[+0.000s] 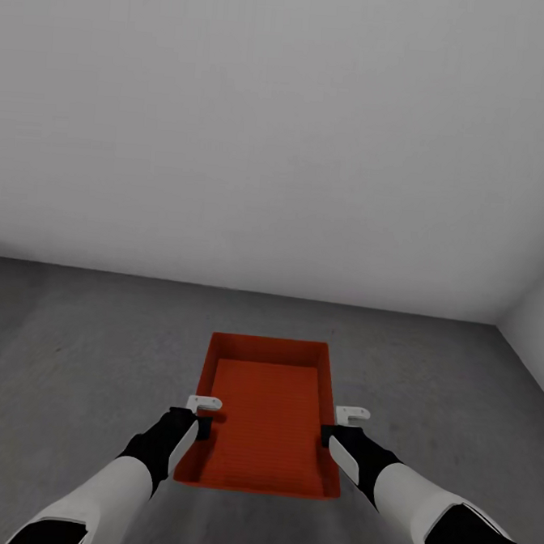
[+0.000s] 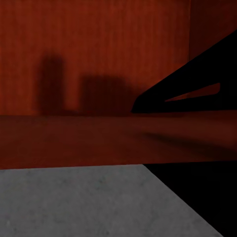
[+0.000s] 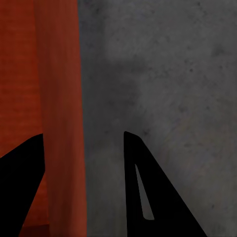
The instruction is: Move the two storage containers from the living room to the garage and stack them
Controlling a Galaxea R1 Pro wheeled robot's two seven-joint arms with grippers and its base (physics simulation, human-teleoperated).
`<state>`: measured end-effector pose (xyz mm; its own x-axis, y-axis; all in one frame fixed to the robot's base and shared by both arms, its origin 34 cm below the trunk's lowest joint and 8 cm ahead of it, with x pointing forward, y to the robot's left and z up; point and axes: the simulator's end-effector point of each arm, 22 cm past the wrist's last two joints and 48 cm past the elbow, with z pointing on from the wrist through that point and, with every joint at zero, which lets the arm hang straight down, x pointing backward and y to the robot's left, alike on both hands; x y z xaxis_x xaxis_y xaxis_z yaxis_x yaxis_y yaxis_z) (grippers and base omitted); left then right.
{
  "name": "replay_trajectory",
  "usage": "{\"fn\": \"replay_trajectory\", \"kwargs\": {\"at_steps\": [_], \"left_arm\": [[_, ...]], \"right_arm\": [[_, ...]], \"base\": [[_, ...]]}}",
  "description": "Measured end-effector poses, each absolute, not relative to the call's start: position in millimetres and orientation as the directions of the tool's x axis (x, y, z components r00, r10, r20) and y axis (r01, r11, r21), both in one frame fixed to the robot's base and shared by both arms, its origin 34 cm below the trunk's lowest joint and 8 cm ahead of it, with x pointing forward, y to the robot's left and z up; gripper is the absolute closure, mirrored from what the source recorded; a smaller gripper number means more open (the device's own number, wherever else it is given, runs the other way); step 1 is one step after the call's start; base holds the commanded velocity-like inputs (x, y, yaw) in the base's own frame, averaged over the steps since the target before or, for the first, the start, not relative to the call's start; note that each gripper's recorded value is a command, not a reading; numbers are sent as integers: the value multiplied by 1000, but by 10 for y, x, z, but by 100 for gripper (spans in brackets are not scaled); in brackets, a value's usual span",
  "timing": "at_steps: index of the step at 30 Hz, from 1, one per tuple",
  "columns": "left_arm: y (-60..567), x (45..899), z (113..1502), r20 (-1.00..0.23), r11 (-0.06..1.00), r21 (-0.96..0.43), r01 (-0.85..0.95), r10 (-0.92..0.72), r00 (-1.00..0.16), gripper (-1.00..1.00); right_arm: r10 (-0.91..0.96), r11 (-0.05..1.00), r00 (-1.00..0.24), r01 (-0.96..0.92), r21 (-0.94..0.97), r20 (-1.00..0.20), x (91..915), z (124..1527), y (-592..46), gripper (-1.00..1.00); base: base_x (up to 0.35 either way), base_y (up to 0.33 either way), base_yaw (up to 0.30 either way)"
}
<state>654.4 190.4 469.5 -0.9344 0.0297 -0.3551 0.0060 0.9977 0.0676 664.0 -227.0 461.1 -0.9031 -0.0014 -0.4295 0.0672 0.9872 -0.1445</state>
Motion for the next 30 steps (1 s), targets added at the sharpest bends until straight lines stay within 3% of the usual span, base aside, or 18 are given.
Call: {"fn": "replay_trajectory", "kwargs": {"at_steps": [30], "left_arm": [[1905,6361,4205,-306,998,67,9,29,-951,100]], "right_arm": [[-2,987,-924,59,-149,-382,6454,4119,-2269,100]], "base": [[0,0,0]]}}
